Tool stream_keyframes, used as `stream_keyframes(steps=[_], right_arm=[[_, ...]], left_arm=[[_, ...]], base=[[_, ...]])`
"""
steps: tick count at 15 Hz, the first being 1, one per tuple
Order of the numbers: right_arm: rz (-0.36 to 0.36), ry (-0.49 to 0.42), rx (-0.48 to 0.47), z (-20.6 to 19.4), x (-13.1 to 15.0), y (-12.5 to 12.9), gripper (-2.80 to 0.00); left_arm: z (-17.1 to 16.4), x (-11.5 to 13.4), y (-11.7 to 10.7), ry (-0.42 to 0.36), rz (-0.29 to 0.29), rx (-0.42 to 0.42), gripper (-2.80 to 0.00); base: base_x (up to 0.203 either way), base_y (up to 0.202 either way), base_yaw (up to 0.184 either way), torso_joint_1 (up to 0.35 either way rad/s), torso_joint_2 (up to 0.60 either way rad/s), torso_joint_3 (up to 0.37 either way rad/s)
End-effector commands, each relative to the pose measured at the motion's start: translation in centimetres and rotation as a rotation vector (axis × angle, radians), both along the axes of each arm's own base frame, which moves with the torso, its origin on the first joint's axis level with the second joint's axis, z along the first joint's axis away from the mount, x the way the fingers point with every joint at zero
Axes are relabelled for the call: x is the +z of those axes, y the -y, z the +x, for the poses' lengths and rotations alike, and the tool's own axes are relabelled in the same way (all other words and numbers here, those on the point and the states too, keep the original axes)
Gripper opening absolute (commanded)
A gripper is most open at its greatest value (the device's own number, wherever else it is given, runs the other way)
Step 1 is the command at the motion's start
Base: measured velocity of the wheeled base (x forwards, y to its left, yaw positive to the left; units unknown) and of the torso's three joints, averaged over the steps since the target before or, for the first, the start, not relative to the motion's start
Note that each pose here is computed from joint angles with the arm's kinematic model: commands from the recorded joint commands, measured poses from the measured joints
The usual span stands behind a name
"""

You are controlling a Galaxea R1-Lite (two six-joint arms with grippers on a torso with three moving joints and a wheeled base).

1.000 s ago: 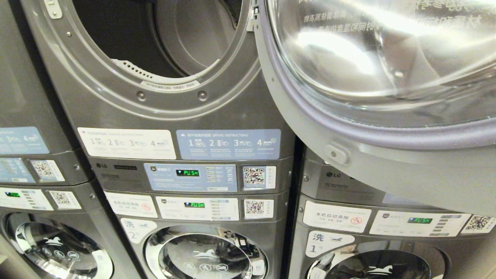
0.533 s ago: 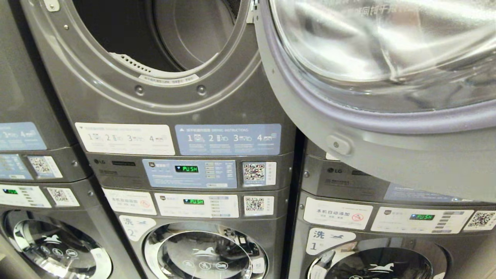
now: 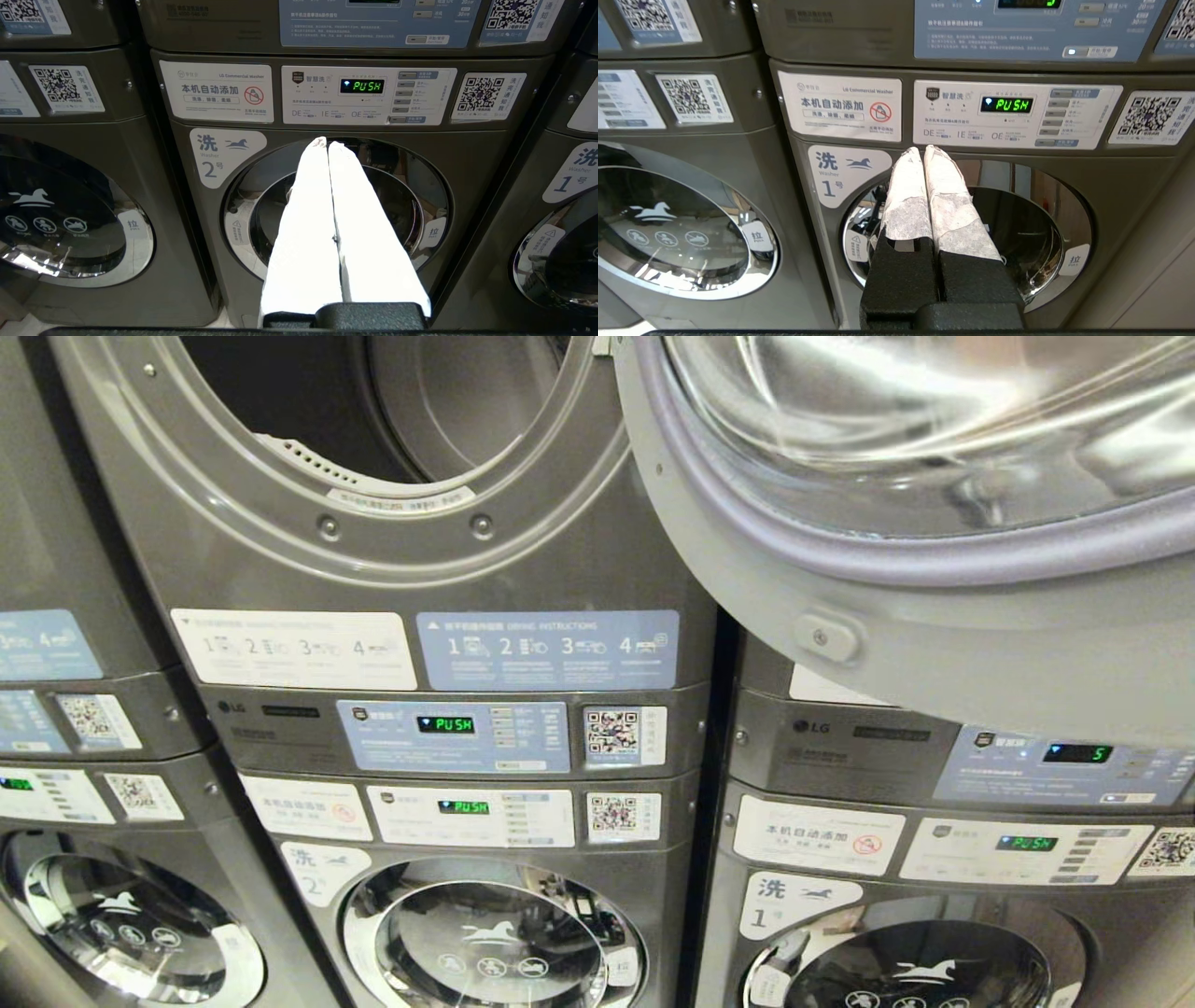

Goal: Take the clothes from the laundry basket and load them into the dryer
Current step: Take the clothes out of the basket

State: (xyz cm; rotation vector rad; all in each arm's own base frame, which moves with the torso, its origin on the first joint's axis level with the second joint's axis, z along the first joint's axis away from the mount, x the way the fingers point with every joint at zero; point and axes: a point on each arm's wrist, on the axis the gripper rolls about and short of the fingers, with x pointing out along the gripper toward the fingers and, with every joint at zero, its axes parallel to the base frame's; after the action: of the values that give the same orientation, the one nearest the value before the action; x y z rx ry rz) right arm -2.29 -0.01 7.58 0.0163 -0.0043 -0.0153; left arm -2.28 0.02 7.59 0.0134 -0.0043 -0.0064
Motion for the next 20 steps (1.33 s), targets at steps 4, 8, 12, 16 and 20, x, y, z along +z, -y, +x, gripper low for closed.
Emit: stream_keyframes(steps=[4,8,12,16,20], right_arm=[[0.001,-0.001,0.0,0.01,0.0,0.0,-2.8],[0.002,-0.001,0.0,0.01,0.0,0.0,-2.8],[0.002,-0.001,-0.001,0.01,0.0,0.0,-2.8],[0.002,-0.001,0.0,0.01,0.0,0.0,-2.8],[0.002,-0.001,-0.001,0.01,0.0,0.0,-2.8]], left_arm=[[0.0,0.0,0.0,0.0,0.0,0.0,-2.8],[0.0,0.0,0.0,0.0,0.0,0.0,-2.8],[0.0,0.0,0.0,0.0,0.0,0.0,-2.8],[0.0,0.0,0.0,0.0,0.0,0.0,-2.8],[0.0,0.0,0.0,0.0,0.0,0.0,-2.8]], base=[[0.0,0.0,0.0,-0.138,0.3,0.171],[0.0,0.0,0.0,-0.136,0.31,0.177],[0.0,0.0,0.0,-0.148,0.34,0.19],[0.0,0.0,0.0,-0.154,0.35,0.203],[0.0,0.0,0.0,-0.172,0.41,0.24]])
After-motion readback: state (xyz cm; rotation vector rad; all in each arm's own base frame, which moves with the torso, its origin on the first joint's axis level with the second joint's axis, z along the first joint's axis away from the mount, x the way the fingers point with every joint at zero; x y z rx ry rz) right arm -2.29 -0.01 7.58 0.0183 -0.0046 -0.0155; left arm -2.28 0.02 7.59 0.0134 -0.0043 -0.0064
